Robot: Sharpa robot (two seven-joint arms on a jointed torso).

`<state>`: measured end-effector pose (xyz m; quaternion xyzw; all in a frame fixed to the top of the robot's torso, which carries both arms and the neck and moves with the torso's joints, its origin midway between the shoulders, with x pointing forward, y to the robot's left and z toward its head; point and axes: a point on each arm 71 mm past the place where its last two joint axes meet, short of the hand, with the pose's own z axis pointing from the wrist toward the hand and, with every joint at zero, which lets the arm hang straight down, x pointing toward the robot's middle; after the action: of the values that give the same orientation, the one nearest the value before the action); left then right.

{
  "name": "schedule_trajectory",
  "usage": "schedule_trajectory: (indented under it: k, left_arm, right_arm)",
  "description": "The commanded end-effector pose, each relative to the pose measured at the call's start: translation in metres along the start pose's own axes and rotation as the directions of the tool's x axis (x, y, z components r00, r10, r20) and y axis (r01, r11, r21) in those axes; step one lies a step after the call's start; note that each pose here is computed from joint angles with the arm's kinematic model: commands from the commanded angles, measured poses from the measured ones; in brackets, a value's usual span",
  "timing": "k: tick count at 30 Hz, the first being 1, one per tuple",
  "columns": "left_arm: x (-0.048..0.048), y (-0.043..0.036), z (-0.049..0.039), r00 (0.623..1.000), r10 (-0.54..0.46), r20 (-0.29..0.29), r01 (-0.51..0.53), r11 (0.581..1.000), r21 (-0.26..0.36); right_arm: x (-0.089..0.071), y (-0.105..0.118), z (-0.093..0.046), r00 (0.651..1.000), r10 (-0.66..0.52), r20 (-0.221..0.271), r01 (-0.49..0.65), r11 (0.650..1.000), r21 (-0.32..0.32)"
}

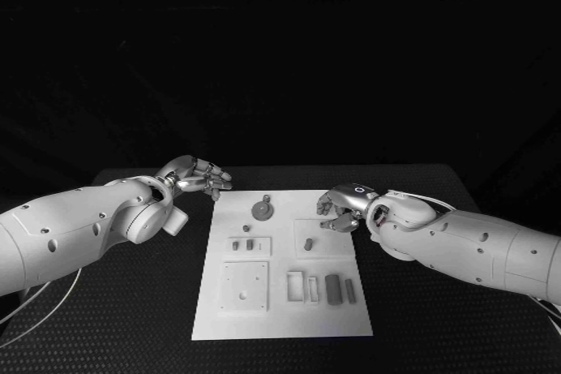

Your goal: Assemble the parts on the task board

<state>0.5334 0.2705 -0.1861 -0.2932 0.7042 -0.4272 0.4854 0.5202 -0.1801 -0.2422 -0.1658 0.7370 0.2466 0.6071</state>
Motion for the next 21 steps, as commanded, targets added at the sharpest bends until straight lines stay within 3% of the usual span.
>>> schedule_trajectory:
  k: [1, 6, 12, 19, 21]
  left_arm:
    - [0.0006, -0.0024, 0.0006, 1.0, -0.008, 0.007, 0.008, 1.0, 0.014]
    - [0.0003, -0.0022, 0.0006, 1.0, -0.008, 0.01, 0.008, 1.0, 0.012]
    - [0.0007, -0.0024, 0.0011, 1.0, -0.01, 0.009, 0.009, 1.0, 0.013]
    - [-0.0005, -0.0015, 0.0004, 1.0, -0.011, 0.011, 0.011, 1.0, 0.01]
    - [-0.0005, -0.0015, 0.0006, 1.0, -0.012, 0.011, 0.012, 1.0, 0.009]
  right_arm:
    - [-0.0001, 0.0011, 0.001, 0.999, -0.02, 0.027, 0.02, 1.0, 0.005]
    - [0.0033, 0.004, 0.0019, 1.0, -0.027, 0.013, 0.027, 1.0, -0.004]
    - [0.0083, 0.0065, 0.0024, 0.999, -0.039, 0.02, 0.039, 0.999, -0.005]
    - [0.0057, -0.0014, 0.002, 0.998, -0.01, 0.061, 0.009, 1.0, 0.022]
    - [0.0068, -0.0014, 0.0019, 0.999, -0.007, 0.046, 0.006, 1.0, 0.02]
